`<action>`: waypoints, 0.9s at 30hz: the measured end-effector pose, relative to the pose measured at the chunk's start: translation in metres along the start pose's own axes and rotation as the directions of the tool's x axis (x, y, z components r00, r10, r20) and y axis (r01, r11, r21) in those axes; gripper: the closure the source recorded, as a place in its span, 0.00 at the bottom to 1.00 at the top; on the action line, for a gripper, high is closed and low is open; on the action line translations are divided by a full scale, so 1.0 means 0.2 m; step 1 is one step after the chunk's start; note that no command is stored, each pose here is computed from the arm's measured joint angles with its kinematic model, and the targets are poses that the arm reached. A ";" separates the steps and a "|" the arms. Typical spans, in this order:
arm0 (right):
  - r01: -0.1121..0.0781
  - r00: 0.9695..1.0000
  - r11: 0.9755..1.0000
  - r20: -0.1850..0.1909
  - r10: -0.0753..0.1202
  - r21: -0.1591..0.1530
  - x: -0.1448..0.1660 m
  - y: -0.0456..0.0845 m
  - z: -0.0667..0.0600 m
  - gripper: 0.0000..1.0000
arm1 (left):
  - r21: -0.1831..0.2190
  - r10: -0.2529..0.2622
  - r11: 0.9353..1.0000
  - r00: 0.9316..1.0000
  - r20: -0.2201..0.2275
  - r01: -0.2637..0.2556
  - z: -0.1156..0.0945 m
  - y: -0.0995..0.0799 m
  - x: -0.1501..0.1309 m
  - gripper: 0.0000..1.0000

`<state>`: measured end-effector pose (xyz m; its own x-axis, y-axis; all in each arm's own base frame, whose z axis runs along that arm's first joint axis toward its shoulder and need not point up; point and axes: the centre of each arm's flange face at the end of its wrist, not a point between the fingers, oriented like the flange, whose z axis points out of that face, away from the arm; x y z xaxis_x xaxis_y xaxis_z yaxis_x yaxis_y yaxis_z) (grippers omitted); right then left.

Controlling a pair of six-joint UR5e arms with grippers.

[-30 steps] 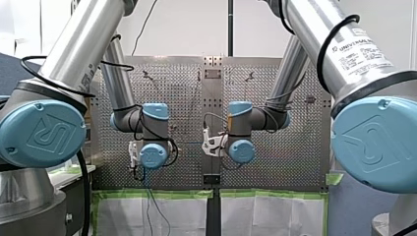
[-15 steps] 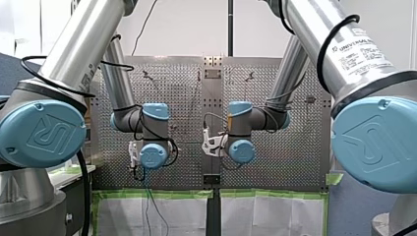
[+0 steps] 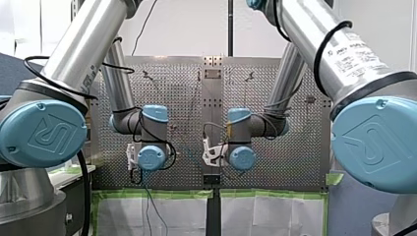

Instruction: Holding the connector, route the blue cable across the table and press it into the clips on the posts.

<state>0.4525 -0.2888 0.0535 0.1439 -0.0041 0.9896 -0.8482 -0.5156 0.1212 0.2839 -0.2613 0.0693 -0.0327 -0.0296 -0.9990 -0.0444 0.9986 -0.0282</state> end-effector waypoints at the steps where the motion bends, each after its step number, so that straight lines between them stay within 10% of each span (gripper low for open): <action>1: 0.001 1.000 1.000 0.002 -0.001 0.000 -0.01 0.00 0.00 1.00 | 0.000 0.000 1.000 1.000 0.000 0.000 0.00 0.00 0.00 1.00; 27: 0.002 1.000 1.000 0.008 -0.002 0.001 -0.02 0.00 0.00 1.00 | 0.000 0.001 1.000 1.000 -0.001 -0.001 0.00 0.00 0.00 1.00</action>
<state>0.4520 -0.2882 0.0500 0.1499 -0.0097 0.9887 -0.8474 -0.5164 0.1234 0.2838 -0.2611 0.0691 -0.0336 -0.0291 -0.9990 -0.0446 0.9986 -0.0276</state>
